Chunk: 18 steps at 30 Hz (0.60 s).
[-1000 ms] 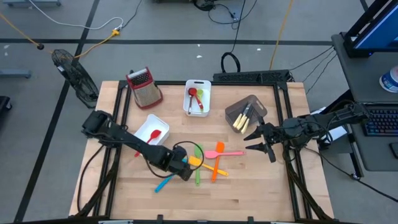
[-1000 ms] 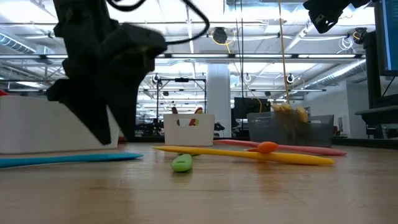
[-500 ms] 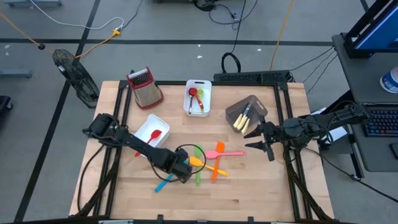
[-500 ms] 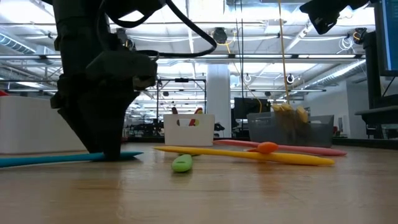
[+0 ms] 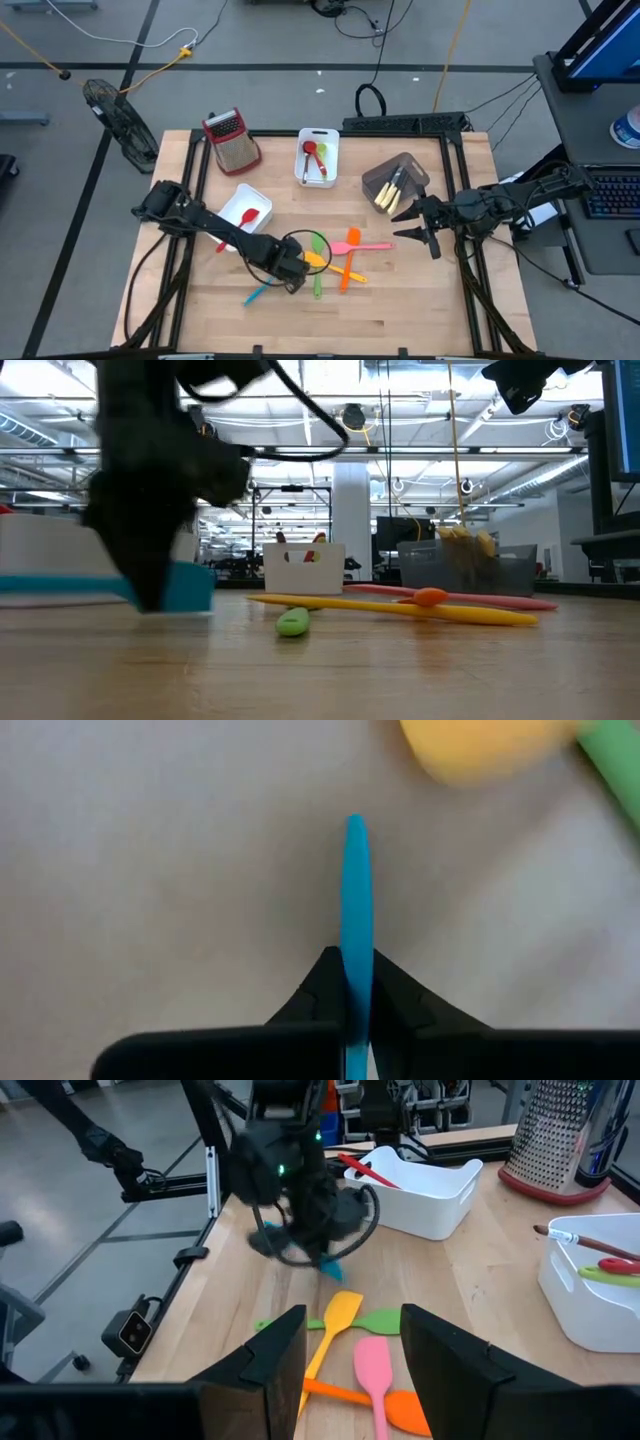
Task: Pick & Place Kitchen Items
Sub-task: Put the blue spatula into the bottom white bin
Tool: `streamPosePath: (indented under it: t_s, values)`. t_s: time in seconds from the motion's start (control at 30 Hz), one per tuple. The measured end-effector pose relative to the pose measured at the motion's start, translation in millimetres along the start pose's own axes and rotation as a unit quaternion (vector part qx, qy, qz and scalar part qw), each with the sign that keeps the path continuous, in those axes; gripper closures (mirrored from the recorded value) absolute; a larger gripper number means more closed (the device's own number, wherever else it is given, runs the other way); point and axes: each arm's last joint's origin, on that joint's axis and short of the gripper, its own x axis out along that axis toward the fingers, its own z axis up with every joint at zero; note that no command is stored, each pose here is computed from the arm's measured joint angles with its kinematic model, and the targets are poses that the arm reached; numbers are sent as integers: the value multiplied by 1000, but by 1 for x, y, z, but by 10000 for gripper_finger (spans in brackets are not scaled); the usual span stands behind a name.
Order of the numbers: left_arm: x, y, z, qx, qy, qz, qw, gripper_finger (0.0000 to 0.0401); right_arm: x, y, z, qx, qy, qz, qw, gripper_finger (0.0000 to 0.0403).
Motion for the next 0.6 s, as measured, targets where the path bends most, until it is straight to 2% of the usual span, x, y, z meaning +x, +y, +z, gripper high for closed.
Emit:
streamPosePath:
  t_s: [0.07,0.17,0.37,0.43,0.6]
  values:
    - [-19,2,0,-12,10,-30,999,394,0,0,0,0,-1,0,1000,248]
    - [-63,10,0,-41,-12,-81,996,394,0,0,0,-2,-1,0,1000,248]
    - [-133,46,-3,-125,-48,-138,981,394,0,0,0,-4,1,0,1000,248]
    - [-148,64,-6,-153,-54,-128,978,394,0,0,0,-4,1,0,1000,248]
    - [-170,109,-9,-212,-43,-65,974,394,0,0,0,-4,1,1,1000,248]
